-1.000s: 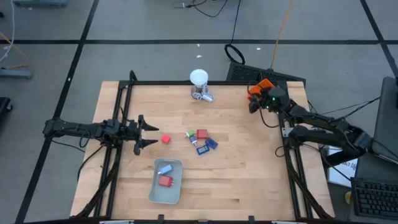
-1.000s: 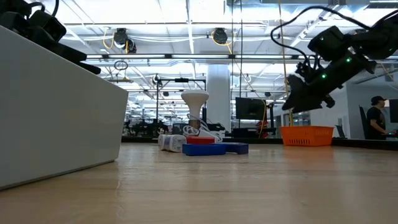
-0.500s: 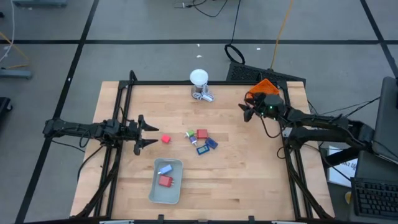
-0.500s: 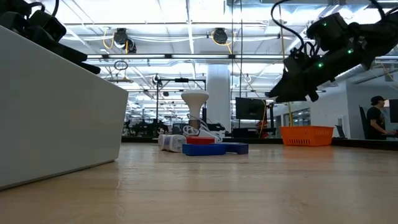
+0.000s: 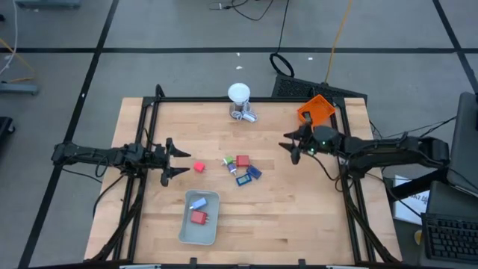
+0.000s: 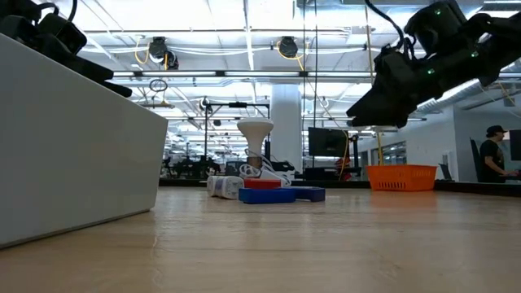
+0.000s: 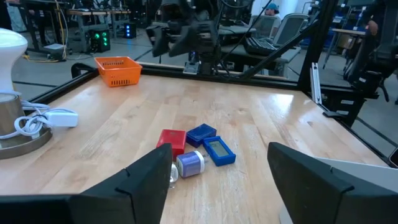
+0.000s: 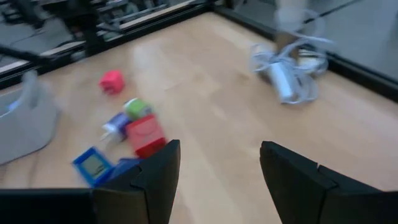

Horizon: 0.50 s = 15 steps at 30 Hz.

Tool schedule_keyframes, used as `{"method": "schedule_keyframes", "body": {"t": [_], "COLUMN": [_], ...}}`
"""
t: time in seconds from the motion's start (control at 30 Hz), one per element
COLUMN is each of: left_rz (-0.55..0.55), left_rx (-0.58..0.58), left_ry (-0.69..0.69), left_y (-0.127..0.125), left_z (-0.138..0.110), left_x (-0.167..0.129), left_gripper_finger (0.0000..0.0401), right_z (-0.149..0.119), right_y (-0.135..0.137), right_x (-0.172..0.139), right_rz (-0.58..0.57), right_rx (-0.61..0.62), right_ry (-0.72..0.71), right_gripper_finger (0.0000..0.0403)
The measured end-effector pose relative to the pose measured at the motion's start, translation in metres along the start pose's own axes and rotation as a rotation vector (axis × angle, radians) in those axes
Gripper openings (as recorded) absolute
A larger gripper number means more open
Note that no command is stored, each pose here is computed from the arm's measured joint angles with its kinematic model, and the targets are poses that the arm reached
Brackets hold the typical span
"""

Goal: Pick & Place Office items
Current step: Put the top blue digital clock into the orange bin

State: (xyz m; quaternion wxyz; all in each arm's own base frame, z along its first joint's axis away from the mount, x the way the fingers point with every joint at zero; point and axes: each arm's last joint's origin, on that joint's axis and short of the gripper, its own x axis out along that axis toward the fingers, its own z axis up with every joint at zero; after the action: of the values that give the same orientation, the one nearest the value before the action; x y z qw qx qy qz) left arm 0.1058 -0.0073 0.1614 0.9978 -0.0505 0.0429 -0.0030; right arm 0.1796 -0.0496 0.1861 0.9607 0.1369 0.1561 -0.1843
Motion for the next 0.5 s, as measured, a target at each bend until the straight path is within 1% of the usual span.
{"method": "schedule_keyframes", "body": {"t": [0.17, 0.5], "left_rz": [0.000, 0.000], "left_rx": [0.000, 0.000], "left_ry": [0.000, 0.000], "left_y": [0.000, 0.000], "left_z": [0.000, 0.000], "left_x": [0.000, 0.000], "left_gripper_finger": [0.0269, 0.0249], "right_z": [-0.005, -0.013], "right_y": [0.016, 0.042], "right_x": [-0.001, -0.007], "right_rz": [0.084, 0.218], "right_rx": [-0.032, -0.084], "right_ry": [0.022, 0.052], "right_gripper_finger": [0.0210, 0.0210]}}
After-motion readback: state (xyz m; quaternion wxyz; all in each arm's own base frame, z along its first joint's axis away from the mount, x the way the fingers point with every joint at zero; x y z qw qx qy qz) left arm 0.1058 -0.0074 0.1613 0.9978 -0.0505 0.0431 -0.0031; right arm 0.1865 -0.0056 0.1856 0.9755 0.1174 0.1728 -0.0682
